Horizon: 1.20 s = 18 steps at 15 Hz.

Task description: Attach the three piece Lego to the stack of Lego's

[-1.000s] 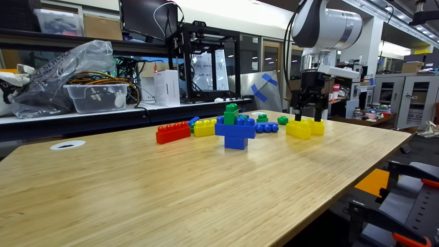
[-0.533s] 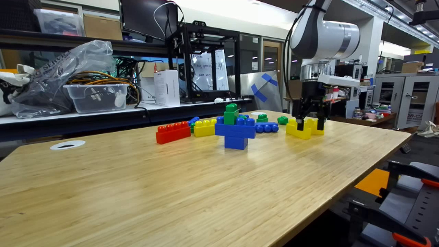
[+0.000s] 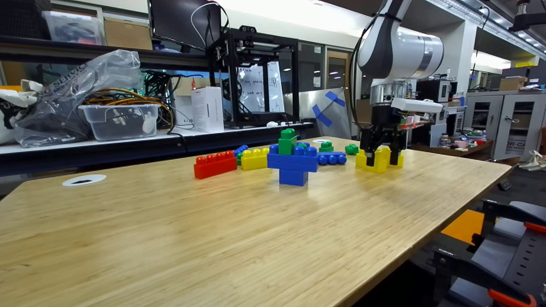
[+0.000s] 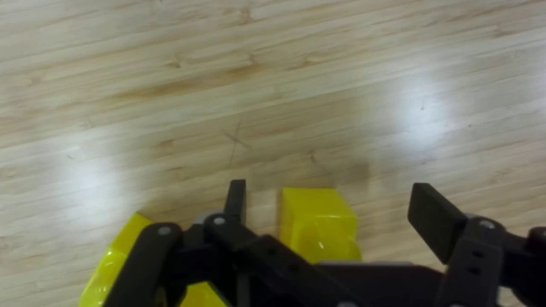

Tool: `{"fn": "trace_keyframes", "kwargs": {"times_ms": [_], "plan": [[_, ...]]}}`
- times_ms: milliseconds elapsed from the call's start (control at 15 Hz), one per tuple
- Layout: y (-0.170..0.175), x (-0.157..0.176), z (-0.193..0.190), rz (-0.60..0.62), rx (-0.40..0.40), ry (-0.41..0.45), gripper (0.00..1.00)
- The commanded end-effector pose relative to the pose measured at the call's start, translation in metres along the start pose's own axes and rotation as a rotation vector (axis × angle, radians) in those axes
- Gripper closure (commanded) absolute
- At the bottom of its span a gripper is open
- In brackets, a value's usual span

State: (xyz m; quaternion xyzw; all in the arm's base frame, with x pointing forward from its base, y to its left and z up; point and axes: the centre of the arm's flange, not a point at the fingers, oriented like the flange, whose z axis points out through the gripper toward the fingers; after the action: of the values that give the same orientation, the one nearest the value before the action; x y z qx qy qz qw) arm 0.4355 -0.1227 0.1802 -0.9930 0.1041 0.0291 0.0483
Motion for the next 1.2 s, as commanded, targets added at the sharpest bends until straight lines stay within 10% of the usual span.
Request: {"fn": "trace_keyframes", "kwargs": {"times_ms": [0, 533, 1133], "plan": [[0.002, 0.003, 0.002, 0.005, -0.012, 0.016, 0.34], [0.001, 0.001, -0.002, -0.015, -0.024, 0.014, 0.89], [-0.036, -0.026, -0.089, -0.377, -0.142, 0.092, 0.89]]}}
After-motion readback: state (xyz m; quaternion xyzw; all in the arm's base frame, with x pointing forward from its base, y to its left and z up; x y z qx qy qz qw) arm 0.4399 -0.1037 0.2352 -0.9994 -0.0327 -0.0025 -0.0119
